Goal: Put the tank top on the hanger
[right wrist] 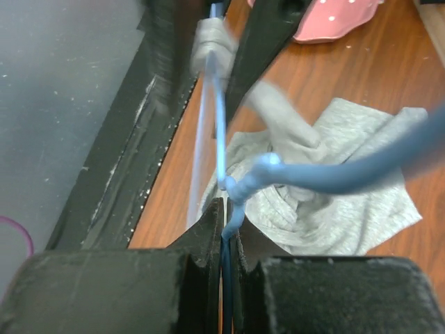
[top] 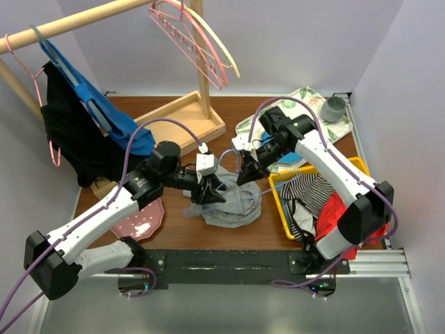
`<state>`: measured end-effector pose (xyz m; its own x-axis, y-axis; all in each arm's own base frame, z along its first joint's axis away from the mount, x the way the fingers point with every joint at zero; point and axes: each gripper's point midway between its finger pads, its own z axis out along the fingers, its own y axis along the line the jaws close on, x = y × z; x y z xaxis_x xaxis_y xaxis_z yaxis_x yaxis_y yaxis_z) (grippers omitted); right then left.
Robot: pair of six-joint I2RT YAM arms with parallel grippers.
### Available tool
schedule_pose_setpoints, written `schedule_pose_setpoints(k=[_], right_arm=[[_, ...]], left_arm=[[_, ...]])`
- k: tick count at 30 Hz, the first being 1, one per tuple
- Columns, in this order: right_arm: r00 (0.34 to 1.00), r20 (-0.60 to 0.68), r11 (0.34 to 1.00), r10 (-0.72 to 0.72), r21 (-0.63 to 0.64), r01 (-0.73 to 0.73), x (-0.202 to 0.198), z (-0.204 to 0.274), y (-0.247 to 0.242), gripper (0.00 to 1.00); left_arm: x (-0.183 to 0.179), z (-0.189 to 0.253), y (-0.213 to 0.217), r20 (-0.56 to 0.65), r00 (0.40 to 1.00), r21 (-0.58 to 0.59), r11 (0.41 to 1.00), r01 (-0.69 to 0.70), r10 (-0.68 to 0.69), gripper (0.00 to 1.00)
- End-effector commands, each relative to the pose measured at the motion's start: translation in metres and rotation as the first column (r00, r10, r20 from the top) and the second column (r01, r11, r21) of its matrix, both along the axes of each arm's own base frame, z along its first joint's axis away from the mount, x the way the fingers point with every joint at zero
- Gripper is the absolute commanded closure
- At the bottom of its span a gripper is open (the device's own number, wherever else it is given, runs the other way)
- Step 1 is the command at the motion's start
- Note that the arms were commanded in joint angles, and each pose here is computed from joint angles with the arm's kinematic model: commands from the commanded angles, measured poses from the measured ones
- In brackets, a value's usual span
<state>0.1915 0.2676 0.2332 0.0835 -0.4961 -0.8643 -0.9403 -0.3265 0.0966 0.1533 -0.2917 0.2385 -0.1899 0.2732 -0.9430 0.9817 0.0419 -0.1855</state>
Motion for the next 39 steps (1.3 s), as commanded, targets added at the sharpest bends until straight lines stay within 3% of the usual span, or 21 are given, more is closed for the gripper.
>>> schedule_pose_setpoints(k=[1, 2, 3, 6, 8, 9, 13, 16, 17, 19, 22, 23, 24, 27, 29, 30, 32, 35, 39], right_arm=[[1.0, 0.012, 0.999, 0.025, 0.045, -0.026, 0.001, 0.017, 0.009, 1.0], [1.0, 0.016, 0.999, 0.024, 0.047, -0.025, 0.002, 0.019, 0.01, 1.0], [1.0, 0.016, 0.999, 0.023, 0.048, -0.024, 0.002, 0.02, 0.01, 1.0], [1.0, 0.01, 0.999, 0.013, 0.044, -0.013, 0.003, 0.021, 0.01, 1.0], [1.0, 0.018, 0.999, -0.002, 0.046, 0.001, 0.006, 0.024, 0.011, 0.94], [0.998, -0.023, 0.998, -0.052, 0.018, 0.053, 0.007, 0.026, 0.011, 0.78], [0.931, 0.068, 0.934, -0.358, 0.018, 0.357, 0.066, 0.056, 0.004, 0.42], [0.824, 0.056, 0.823, -0.563, 0.123, 0.554, 0.104, 0.101, -0.03, 0.31], [0.802, 0.052, 0.799, -0.596, 0.143, 0.584, 0.107, 0.108, -0.04, 0.24], [0.751, 0.055, 0.745, -0.658, 0.192, 0.639, 0.108, 0.123, -0.054, 0.18], [0.781, -0.019, 0.769, -0.625, 0.157, 0.619, 0.091, 0.089, -0.05, 0.19], [0.78, -0.121, 0.776, -0.614, 0.089, 0.624, 0.081, 0.057, -0.046, 0.2], [0.783, -0.14, 0.778, -0.605, 0.105, 0.62, 0.084, 0.048, -0.041, 0.21], [0.76, -0.216, 0.772, -0.614, 0.036, 0.634, 0.073, 0.003, -0.023, 0.23], [0.695, -0.308, 0.742, -0.65, -0.058, 0.668, 0.068, -0.026, -0.013, 0.25], [0.696, -0.31, 0.742, -0.648, -0.047, 0.669, 0.068, -0.029, -0.001, 0.25], [0.583, -0.341, 0.657, -0.737, -0.159, 0.737, 0.077, -0.059, 0.005, 0.25], [0.509, -0.33, 0.592, -0.795, -0.24, 0.769, 0.085, -0.092, 0.016, 0.25], [0.47, -0.326, 0.556, -0.82, -0.267, 0.787, 0.089, -0.11, 0.02, 0.26]], left_arm=[[0.012, 0.006, -0.004, 0.011, 0.998, -0.018, 0.998, -0.066, 0.066, 0.79], [0.014, 0.003, -0.003, 0.005, 0.997, -0.006, 0.997, -0.082, 0.082, 0.96], [0.017, 0.002, -0.001, 0.005, 0.994, 0.001, 0.994, -0.105, 0.105, 1.0], [0.017, -0.004, 0.003, -0.044, 0.986, 0.008, 0.987, -0.161, 0.161, 1.0], [0.016, -0.014, 0.007, -0.082, 0.977, 0.027, 0.981, -0.194, 0.195, 1.0], [0.018, -0.012, 0.009, -0.112, 0.963, 0.015, 0.97, -0.244, 0.244, 1.0], [0.017, -0.033, 0.027, -0.182, 0.907, 0.021, 0.924, -0.382, 0.379, 1.0], [0.022, -0.031, 0.043, -0.199, 0.849, -0.008, 0.865, -0.501, 0.49, 1.0], [0.025, -0.029, 0.048, -0.2, 0.829, -0.012, 0.844, -0.536, 0.523, 1.0], [0.032, -0.023, 0.06, -0.212, 0.773, -0.034, 0.786, -0.617, 0.598, 1.0], [0.036, -0.014, 0.067, -0.251, 0.725, -0.085, 0.731, -0.677, 0.642, 1.0], [0.036, -0.005, 0.068, -0.255, 0.726, -0.13, 0.722, -0.68, 0.638, 1.0], [0.037, -0.006, 0.069, -0.274, 0.711, -0.134, 0.706, -0.695, 0.648, 1.0], [0.043, -0.005, 0.074, -0.307, 0.671, -0.153, 0.661, -0.735, 0.675, 1.0], [0.046, -0.007, 0.078, -0.324, 0.642, -0.152, 0.632, -0.76, 0.695, 1.0], [0.047, -0.008, 0.08, -0.335, 0.63, -0.149, 0.62, -0.77, 0.701, 1.0], [0.048, -0.011, 0.082, -0.348, 0.61, -0.145, 0.602, -0.785, 0.712, 1.0], [0.05, -0.009, 0.086, -0.355, 0.594, -0.154, 0.582, -0.799, 0.722, 1.0], [0.051, -0.004, 0.09, -0.362, 0.579, -0.17, 0.559, -0.812, 0.731, 1.0]])
